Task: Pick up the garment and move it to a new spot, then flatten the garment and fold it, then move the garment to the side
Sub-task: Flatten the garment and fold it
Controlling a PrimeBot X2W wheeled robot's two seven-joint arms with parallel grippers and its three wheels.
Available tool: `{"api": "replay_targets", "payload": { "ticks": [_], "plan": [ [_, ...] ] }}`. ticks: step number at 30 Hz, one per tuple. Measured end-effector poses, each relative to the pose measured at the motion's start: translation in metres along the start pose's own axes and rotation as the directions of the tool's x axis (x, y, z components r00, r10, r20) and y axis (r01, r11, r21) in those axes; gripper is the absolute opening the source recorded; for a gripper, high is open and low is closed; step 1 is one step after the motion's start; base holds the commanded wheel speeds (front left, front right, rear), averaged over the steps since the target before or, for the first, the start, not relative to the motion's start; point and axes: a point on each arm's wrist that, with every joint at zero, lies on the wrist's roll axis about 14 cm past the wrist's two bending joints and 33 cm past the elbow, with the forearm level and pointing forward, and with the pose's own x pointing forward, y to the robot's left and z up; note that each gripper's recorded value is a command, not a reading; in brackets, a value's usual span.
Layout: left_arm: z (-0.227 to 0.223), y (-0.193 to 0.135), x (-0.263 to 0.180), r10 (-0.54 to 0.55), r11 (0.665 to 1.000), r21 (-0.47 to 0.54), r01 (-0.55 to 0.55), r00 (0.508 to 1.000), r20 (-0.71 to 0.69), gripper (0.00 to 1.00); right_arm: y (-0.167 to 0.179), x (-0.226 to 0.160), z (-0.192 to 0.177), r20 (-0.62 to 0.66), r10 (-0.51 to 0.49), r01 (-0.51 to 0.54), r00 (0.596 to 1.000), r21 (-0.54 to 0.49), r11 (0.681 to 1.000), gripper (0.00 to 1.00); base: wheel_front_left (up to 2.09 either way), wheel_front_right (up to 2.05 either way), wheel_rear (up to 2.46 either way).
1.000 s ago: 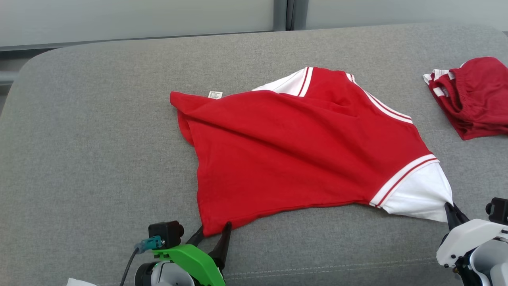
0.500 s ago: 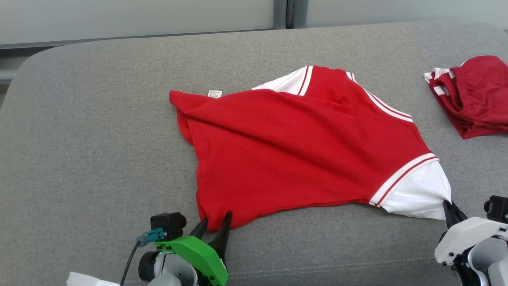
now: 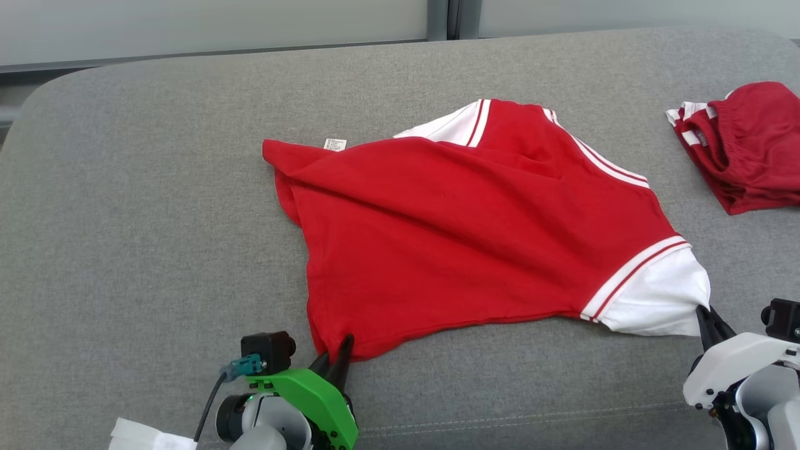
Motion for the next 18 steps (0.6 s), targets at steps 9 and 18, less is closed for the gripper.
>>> {"api": "replay_targets", "payload": {
  "ticks": [9, 18],
  "plan": [
    [0.015, -0.005, -0.001, -0.03, 1.0, -0.002, 0.031, 0.997, 0.064, 0.0, 0.007, 0.003, 0.007, 0.017, 0.022, -0.021, 1.0, -0.004, 1.0, 0.0, 0.0, 0.0, 0.0],
    [0.079, -0.016, -0.013, -0.099, 0.994, -0.016, 0.108, 0.952, 0.289, 0.0, 0.02, 0.003, 0.053, 0.132, 0.079, -0.083, 0.988, 0.025, 0.996, 0.0, 0.0, 0.0, 0.0]
  ]
}}
